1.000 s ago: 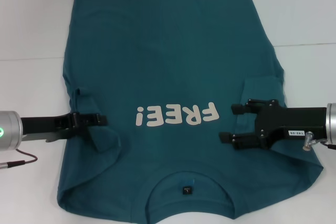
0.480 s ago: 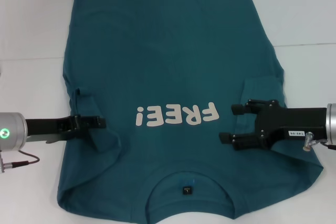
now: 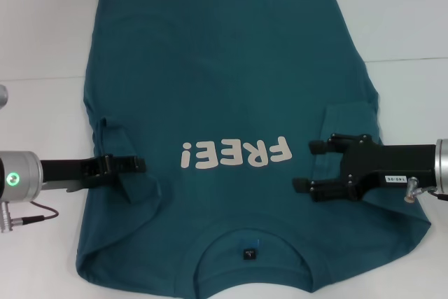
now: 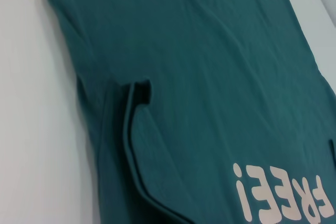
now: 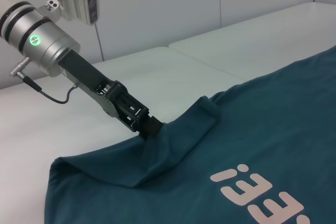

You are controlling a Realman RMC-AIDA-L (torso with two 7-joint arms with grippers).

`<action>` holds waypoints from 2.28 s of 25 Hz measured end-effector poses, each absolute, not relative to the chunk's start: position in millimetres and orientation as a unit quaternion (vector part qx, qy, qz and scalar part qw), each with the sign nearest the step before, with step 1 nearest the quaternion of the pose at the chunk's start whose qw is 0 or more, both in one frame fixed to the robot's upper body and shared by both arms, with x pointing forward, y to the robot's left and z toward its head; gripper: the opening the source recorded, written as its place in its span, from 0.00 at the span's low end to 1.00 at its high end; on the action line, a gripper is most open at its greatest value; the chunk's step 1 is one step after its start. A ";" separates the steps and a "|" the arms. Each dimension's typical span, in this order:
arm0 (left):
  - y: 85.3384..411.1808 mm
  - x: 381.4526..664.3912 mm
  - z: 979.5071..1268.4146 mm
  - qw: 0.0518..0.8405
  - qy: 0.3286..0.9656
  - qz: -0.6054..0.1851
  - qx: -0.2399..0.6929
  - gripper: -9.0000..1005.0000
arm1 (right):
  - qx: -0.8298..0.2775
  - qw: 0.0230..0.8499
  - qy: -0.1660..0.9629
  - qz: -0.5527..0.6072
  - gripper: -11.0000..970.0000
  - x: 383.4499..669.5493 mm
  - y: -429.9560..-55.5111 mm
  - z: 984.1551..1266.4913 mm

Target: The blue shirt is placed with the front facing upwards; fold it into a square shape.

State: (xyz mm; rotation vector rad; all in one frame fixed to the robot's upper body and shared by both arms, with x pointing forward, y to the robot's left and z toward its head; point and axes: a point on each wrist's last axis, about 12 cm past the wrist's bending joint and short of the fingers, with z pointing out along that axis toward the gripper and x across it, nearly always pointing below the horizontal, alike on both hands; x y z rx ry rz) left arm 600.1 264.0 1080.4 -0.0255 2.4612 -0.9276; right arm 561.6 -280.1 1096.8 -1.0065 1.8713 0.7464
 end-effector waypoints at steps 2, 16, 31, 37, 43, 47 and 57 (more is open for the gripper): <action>263.6 600.4 1080.1 0.254 0.905 -0.340 -0.010 0.68 | -0.403 0.430 0.750 0.299 0.95 561.3 -280.4 1096.5; 265.6 599.1 1075.6 0.260 0.906 -0.334 -0.022 0.32 | -0.401 0.429 0.752 0.299 0.95 560.0 -281.5 1095.4; 244.2 606.9 1085.7 0.258 0.898 -0.356 0.001 0.08 | -0.398 0.428 0.754 0.299 0.95 557.8 -283.3 1093.6; 204.7 613.8 1091.8 0.253 0.891 -0.376 0.037 0.08 | -0.387 0.430 0.761 0.293 0.95 553.8 -291.1 1090.7; 188.5 614.9 1086.1 0.239 0.889 -0.390 0.034 0.09 | -0.377 0.433 0.769 0.280 0.95 553.1 -296.6 1087.9; 199.2 614.6 1090.1 0.261 0.878 -0.401 0.022 0.11 | -0.375 0.433 0.770 0.279 0.95 552.8 -297.6 1087.5; 223.6 605.1 1105.5 0.323 0.851 -0.399 0.107 0.24 | -0.335 0.459 0.774 0.280 0.95 559.3 -308.0 1100.4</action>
